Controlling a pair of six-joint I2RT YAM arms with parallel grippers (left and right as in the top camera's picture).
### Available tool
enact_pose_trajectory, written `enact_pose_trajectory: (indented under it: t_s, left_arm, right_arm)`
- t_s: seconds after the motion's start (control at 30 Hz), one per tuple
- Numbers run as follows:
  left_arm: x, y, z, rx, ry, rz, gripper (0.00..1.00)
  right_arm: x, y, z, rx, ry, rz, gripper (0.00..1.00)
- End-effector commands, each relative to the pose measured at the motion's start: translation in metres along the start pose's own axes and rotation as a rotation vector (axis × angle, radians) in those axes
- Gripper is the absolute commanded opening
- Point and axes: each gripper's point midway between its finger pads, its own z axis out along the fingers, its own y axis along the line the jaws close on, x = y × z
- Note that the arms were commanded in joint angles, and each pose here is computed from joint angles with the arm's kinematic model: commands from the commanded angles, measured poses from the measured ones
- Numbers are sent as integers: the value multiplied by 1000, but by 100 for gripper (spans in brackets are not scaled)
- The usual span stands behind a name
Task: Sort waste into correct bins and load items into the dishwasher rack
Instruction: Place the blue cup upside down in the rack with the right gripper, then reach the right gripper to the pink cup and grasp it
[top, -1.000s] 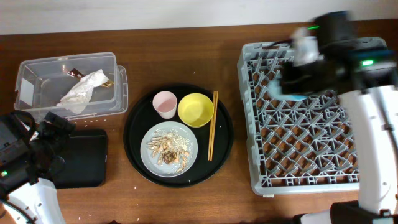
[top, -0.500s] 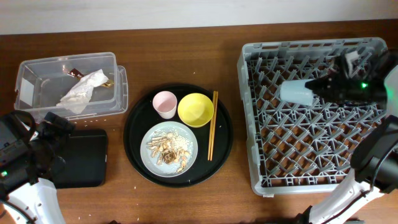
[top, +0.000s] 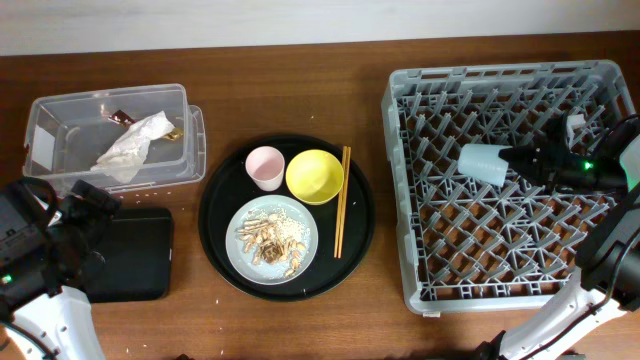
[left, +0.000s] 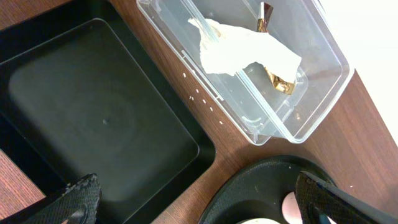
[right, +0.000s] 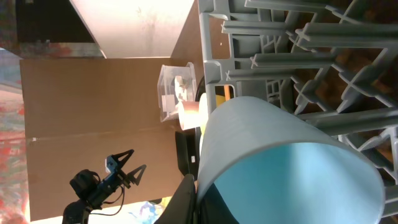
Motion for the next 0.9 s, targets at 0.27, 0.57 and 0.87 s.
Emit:
enact_pose_trajectory:
  t_s: [0.27,0.57,0.87]
  left_arm:
    - [-2,0,-2,0,-11,-9,99]
    - [-2,0,-2,0,-11,-9,99]
    - [-2,0,-2,0,-11,-9,99]
  right_arm:
    - [10,-22,-35,189,49,20,18]
    - [22,13,-117,843,-203,173,28]
    - [140,152,102,689,253,-491,41]
